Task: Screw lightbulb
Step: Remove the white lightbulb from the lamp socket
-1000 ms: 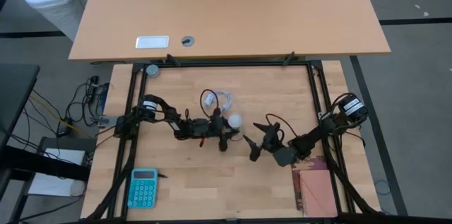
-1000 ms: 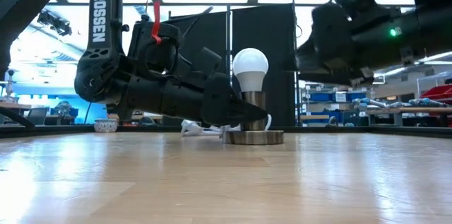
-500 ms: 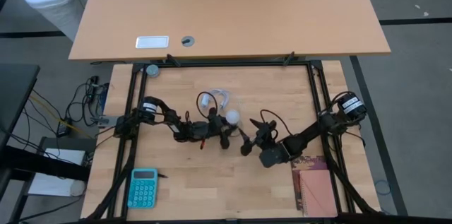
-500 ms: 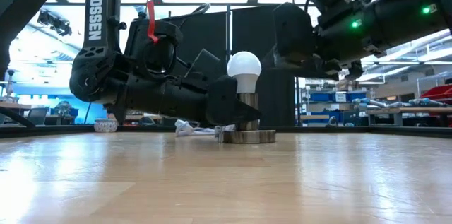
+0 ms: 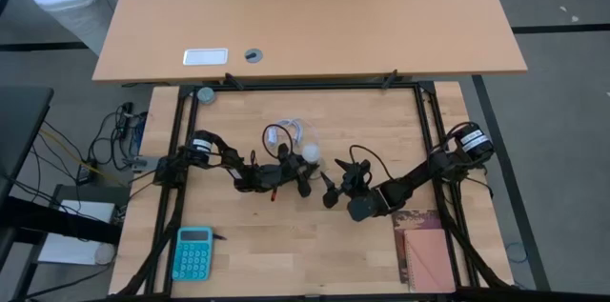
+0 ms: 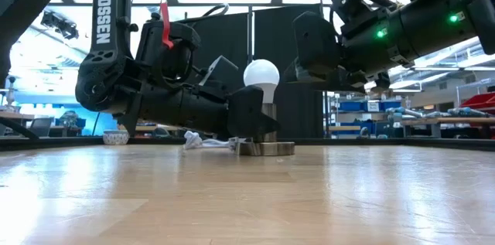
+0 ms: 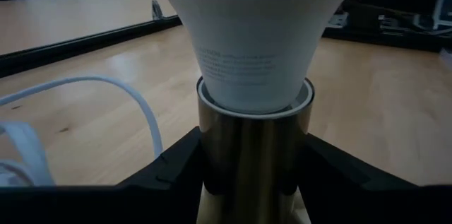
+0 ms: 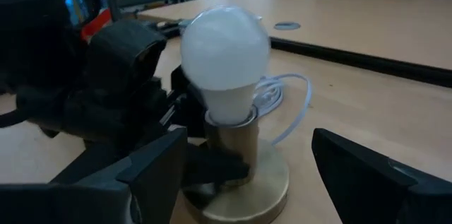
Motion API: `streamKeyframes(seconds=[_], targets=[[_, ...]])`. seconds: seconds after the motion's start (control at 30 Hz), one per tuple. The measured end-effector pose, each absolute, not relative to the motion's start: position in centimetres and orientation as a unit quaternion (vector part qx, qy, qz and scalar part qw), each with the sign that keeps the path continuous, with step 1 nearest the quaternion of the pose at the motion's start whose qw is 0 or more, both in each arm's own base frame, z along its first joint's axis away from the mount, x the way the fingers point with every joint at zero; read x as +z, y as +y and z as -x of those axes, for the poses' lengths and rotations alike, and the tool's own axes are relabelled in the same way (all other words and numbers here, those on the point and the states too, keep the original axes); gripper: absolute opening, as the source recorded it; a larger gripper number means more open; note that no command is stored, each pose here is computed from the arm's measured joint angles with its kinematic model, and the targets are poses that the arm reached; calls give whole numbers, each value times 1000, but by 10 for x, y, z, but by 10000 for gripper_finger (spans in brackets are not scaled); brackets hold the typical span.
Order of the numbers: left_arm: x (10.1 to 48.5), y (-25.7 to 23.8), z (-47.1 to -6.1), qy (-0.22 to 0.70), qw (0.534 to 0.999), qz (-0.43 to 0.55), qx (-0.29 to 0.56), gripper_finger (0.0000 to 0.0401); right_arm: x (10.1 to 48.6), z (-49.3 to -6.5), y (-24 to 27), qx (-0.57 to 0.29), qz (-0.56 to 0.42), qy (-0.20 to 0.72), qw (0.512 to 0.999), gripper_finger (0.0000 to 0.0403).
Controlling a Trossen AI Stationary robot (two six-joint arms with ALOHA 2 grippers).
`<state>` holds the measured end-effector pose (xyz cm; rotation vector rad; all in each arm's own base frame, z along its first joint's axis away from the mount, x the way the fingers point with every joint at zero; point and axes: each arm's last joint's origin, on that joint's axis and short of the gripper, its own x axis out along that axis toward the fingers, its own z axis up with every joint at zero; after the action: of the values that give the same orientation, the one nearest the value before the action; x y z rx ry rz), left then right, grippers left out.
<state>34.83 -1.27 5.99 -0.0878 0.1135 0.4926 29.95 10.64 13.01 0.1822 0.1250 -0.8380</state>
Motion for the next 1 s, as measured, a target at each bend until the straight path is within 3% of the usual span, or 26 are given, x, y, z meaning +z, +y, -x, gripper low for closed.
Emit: streamKeyframes(seconds=[0.5, 1.0], targets=[[60, -13, -348, 57, 966, 43, 248, 193, 133, -315, 80, -361, -31, 112, 925, 304], [60, -16, -348, 58, 967, 41, 244, 193, 138, -326, 54, -326, -43, 114, 938, 304]])
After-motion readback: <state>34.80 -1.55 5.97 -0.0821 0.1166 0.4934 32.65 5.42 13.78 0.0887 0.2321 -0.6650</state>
